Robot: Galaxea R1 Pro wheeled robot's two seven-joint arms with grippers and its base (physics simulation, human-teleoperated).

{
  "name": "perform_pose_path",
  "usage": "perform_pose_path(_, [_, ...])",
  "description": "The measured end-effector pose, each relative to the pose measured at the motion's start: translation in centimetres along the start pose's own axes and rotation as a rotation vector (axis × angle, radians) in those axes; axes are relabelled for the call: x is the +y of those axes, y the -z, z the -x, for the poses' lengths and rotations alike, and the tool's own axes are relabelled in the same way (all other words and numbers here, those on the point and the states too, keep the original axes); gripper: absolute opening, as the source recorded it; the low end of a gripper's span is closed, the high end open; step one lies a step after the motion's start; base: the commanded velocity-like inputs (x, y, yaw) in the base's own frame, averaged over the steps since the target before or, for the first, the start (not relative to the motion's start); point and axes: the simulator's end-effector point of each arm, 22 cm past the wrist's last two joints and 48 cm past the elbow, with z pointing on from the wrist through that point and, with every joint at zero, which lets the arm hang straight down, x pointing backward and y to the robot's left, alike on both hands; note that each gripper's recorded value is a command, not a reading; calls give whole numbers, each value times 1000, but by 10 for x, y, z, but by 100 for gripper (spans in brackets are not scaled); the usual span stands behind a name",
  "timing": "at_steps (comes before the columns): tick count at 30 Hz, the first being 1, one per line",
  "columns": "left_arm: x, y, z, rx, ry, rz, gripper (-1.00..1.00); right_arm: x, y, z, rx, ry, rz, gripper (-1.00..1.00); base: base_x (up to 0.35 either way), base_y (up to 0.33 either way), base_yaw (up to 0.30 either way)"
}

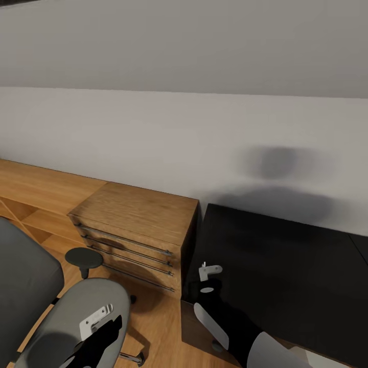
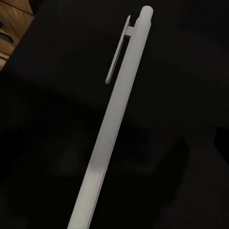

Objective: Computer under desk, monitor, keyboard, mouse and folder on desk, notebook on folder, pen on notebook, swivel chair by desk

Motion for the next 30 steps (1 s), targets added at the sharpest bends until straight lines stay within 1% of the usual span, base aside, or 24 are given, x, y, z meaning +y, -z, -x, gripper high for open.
perform_pose_path(20, [-1, 0, 0, 0, -1, -1, 100, 2, 0, 0, 0, 5, -3, 100, 0, 0, 0])
perform_pose_path(21, [-1, 0, 0, 0, -1, -1, 100, 2, 0, 0, 0, 4, -3, -100, 0, 0, 0])
perform_pose_path(23, [-1, 0, 0, 1, -1, -1, 100, 3, 0, -1, 3, -3, 4, -100, 0, 0, 0])
perform_pose_path(30, [-1, 0, 0, 1, -1, -1, 100, 3, 0, -1, 4, -3, 5, -100, 0, 0, 0])
